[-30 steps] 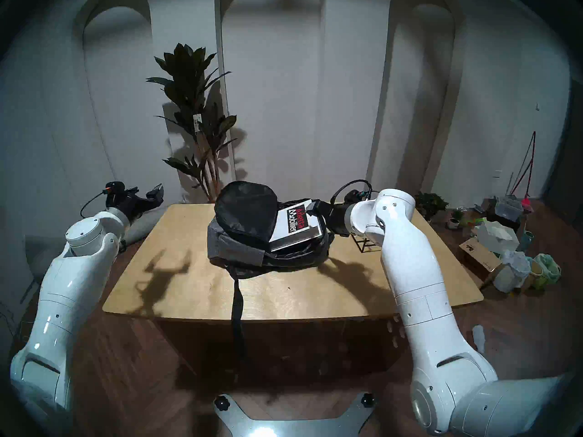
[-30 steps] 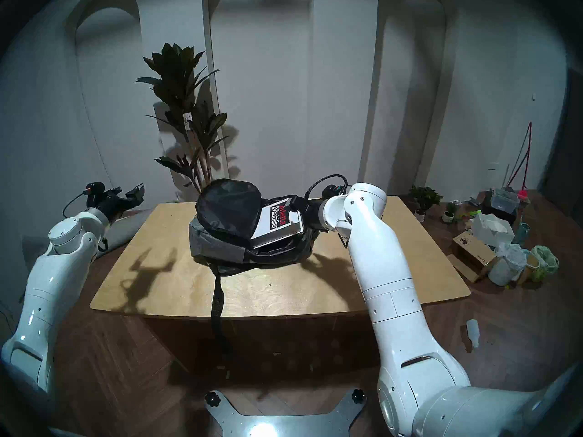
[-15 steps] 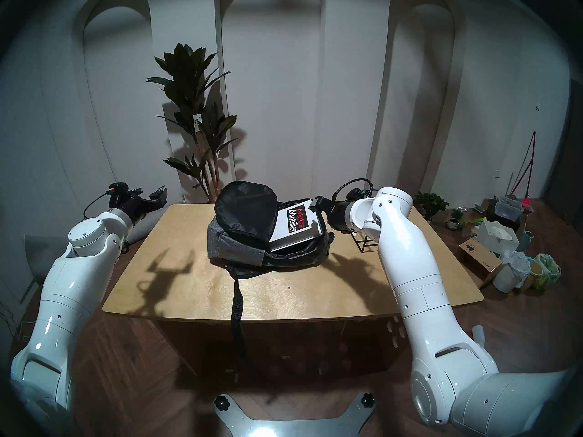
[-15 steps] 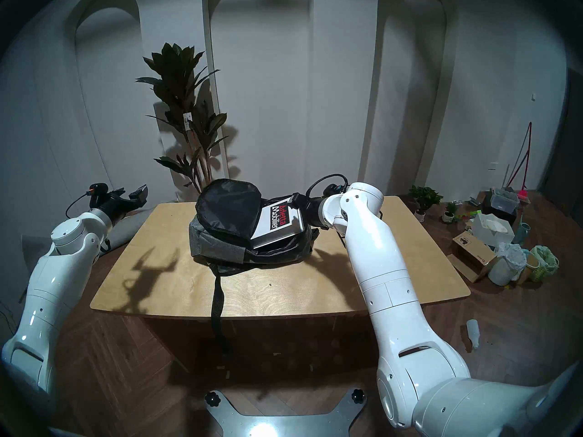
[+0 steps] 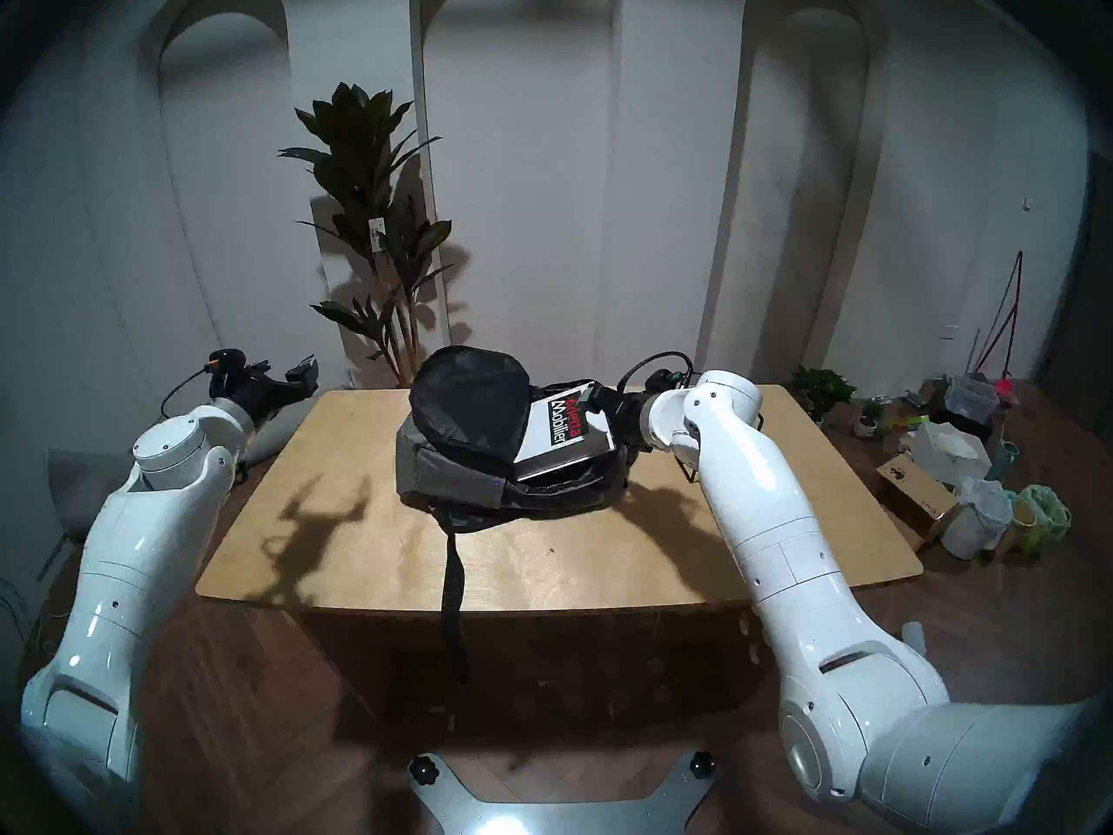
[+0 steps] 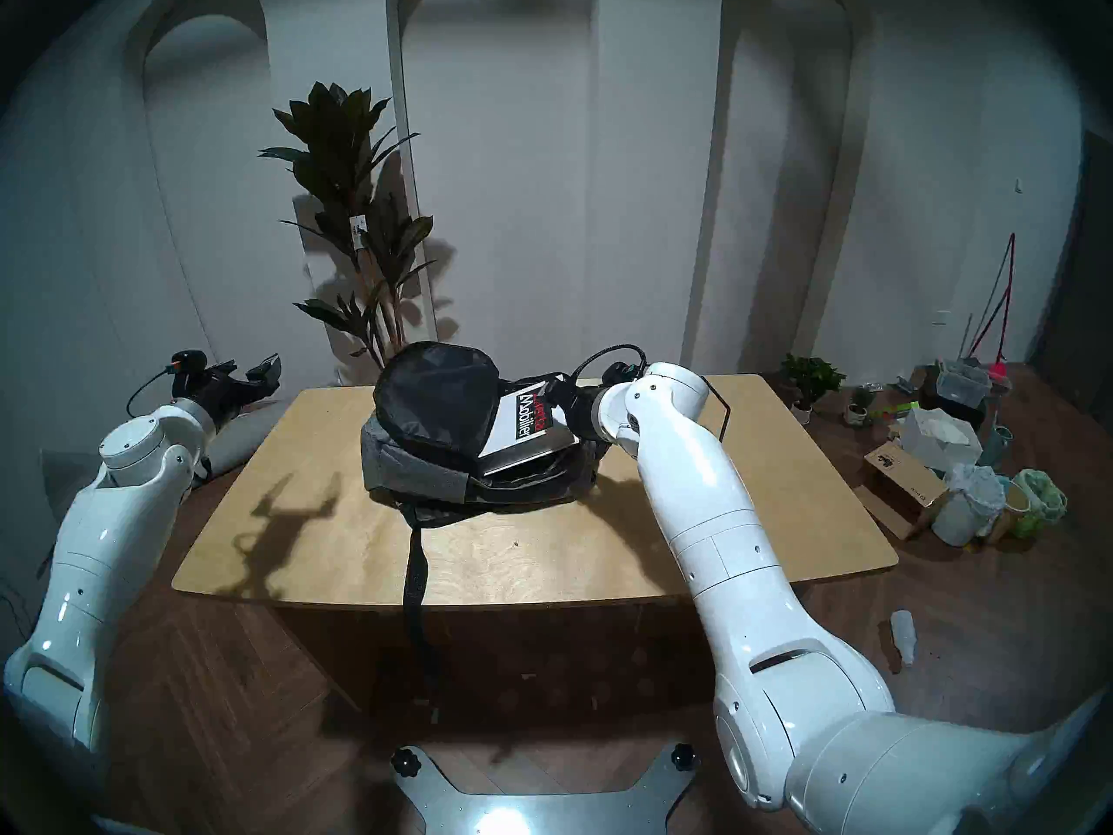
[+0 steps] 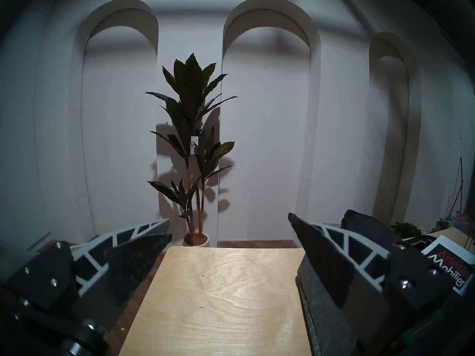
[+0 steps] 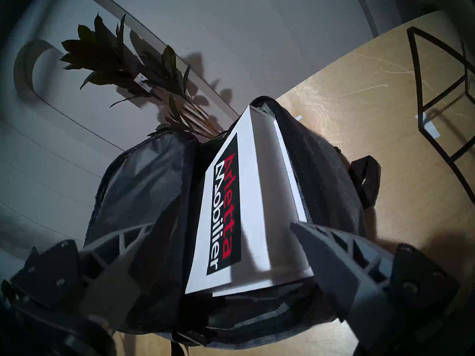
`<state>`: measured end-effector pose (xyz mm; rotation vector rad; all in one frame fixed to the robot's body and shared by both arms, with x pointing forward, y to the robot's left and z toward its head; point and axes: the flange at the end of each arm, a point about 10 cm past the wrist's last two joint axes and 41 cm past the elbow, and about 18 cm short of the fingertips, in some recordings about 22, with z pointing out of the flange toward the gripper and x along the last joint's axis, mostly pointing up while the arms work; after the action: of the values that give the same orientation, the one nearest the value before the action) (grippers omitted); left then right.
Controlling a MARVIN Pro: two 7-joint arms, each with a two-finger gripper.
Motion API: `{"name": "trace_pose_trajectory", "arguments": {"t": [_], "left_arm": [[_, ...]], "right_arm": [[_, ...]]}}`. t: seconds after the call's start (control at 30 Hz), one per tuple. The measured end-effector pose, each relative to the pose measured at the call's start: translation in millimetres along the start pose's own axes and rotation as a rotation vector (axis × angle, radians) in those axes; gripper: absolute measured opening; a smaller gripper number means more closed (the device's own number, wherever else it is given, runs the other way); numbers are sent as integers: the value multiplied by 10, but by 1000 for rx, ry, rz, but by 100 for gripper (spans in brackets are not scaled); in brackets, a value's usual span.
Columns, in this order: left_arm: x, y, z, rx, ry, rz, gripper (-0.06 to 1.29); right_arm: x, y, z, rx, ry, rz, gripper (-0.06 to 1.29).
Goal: Put the book into the bag and close the bag
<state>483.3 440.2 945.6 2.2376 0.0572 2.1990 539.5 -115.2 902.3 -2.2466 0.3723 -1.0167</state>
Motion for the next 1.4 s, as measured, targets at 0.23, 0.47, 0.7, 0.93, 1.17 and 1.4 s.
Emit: {"name": "trace_pose_trajectory", "arguments": {"t": [0.23, 0.47, 0.7, 0.93, 1.17, 1.4], "left_arm": [[12, -1, -2, 10, 2, 1, 125], [20, -1, -8, 15, 4, -1, 125], [55, -9, -12, 13, 12, -13, 125], [243, -38, 21, 16, 41, -49, 125], [483, -66, 88, 33, 34, -65, 125], [403, 145, 170, -1, -78, 48, 125]], "right_arm": [[-45, -70, 34, 31, 3, -3, 120], [-91, -103, 84, 51, 4, 4, 120], [54, -117, 3, 67, 45, 12, 120], [427, -207, -276, 97, 157, -57, 120], [815, -221, -651, 120, 296, -152, 120], [1138, -59, -1002, 117, 432, -224, 120]]}}
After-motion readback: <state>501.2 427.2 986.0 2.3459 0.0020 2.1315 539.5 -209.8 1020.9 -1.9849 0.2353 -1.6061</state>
